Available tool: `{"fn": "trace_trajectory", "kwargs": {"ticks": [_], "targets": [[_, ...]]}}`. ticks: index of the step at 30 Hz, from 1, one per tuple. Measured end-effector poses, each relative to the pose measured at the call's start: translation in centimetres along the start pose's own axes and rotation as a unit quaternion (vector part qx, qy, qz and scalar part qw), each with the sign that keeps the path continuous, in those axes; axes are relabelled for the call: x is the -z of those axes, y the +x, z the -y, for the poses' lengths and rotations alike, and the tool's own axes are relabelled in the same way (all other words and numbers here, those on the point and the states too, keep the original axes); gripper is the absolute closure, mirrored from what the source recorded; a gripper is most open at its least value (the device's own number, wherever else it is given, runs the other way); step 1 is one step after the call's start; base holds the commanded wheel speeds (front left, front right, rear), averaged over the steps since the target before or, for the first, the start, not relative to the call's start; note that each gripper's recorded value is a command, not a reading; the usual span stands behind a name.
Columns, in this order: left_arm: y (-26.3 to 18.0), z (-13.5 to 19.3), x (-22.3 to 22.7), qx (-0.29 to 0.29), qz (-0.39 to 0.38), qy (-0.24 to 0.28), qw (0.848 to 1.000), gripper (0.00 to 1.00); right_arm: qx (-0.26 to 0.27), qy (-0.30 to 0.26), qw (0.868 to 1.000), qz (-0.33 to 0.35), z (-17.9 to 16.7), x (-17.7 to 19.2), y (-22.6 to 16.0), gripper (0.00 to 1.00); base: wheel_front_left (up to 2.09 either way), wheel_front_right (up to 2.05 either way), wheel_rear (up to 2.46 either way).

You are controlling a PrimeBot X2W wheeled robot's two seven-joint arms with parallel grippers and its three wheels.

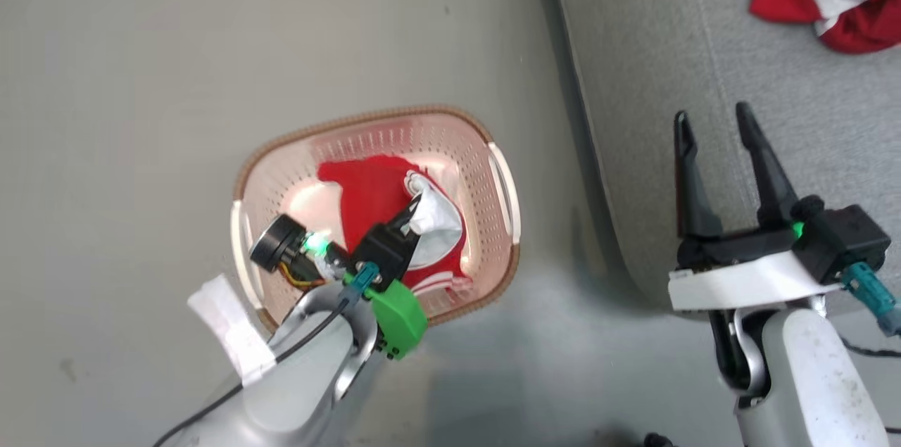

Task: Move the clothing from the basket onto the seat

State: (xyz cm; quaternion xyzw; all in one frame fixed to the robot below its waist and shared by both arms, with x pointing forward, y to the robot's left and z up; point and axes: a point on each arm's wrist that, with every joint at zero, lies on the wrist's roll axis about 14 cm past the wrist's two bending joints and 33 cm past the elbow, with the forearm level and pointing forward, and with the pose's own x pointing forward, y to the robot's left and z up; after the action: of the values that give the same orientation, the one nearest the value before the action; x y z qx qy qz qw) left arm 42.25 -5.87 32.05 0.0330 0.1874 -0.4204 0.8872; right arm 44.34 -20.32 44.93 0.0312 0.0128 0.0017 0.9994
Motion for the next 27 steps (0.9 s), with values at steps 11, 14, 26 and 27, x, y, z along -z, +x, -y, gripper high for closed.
{"fn": "trace_trajectory", "kwargs": {"ticks": [11,14,26,27], "targets": [[-6.4,-0.6,-9.3,-0.091,0.119,0.014,0.989,1.0,-0.015,0.031,0.999,0.04,-1.8,-4.2,-5.2,0.0,0.0,0.0,0.0],[-8.0,-0.2,-12.0,-0.103,0.156,0.028,0.982,1.0,-0.017,0.035,0.998,0.052,-2.0,-5.2,-6.6,0.0,0.0,0.0,0.0],[-13.0,2.2,-23.5,-0.115,0.314,0.091,0.938,1.0,-0.037,0.047,0.993,0.103,-3.4,-8.5,-9.3,0.0,0.0,0.0,0.0],[-13.3,2.5,-24.2,-0.112,0.325,0.094,0.934,1.0,-0.038,0.049,0.993,0.104,-3.5,-8.6,-9.4,0.0,0.0,0.0,0.0]]}}
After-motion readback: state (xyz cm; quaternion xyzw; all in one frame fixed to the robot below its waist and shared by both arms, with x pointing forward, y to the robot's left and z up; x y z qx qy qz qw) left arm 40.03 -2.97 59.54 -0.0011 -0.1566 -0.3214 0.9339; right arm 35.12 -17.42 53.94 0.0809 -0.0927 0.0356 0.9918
